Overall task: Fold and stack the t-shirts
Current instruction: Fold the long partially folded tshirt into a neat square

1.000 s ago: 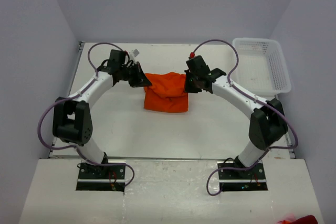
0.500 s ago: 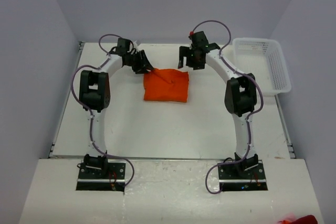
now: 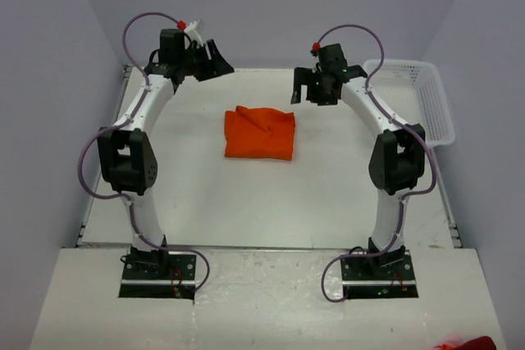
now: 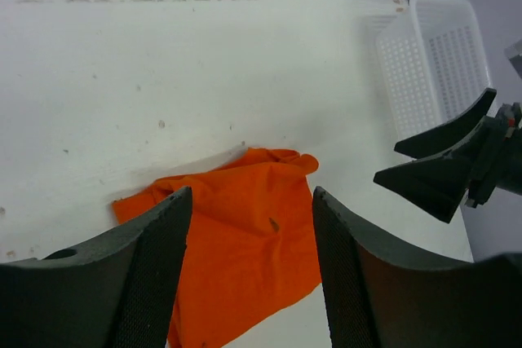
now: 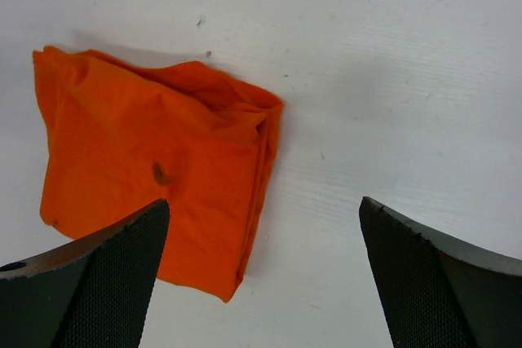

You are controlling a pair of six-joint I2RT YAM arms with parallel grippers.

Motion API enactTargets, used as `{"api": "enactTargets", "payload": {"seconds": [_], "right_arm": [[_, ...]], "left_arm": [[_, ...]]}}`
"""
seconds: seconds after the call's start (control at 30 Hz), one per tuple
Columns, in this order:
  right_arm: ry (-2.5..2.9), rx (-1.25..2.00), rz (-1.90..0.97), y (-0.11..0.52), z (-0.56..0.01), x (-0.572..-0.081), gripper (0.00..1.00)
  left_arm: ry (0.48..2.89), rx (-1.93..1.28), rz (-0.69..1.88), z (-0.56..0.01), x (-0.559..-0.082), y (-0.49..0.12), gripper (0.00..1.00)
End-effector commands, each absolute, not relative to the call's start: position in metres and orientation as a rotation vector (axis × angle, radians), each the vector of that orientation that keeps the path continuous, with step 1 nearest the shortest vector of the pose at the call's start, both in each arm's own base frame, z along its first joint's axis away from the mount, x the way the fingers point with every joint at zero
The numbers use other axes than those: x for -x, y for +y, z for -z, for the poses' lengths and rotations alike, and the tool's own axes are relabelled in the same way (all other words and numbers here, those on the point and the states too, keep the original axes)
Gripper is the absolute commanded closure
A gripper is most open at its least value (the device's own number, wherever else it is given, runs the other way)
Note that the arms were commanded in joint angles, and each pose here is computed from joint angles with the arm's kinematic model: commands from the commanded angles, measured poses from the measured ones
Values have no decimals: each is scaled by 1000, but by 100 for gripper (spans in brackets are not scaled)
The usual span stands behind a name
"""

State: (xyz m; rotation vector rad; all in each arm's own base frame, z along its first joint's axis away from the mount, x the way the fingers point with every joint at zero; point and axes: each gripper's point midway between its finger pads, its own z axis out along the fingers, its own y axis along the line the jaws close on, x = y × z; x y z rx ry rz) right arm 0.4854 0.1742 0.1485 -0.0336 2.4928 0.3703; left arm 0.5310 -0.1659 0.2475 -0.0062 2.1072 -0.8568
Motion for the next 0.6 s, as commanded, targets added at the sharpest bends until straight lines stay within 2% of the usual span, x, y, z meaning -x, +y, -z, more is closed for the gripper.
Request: {"api": "enactTargets", "payload": {"seconds": [0.0,0.07,0.2,0.57], "right_arm": [[2497,102,-449,190,-152,-481,2],[2509,87,-454,192,-152,-482,5],[2496,68,-478,193,-153,-480,7],[2573,34,-564,208,-122,-481,8]], "left_arm": [[2320,32,998,-168,-518,-183,41],[2345,38,1012,-154,-519,-186,49],[2402,32,984,-131,-520,-185,58],[2483,60,1001,-85,-527,-195,55]]}}
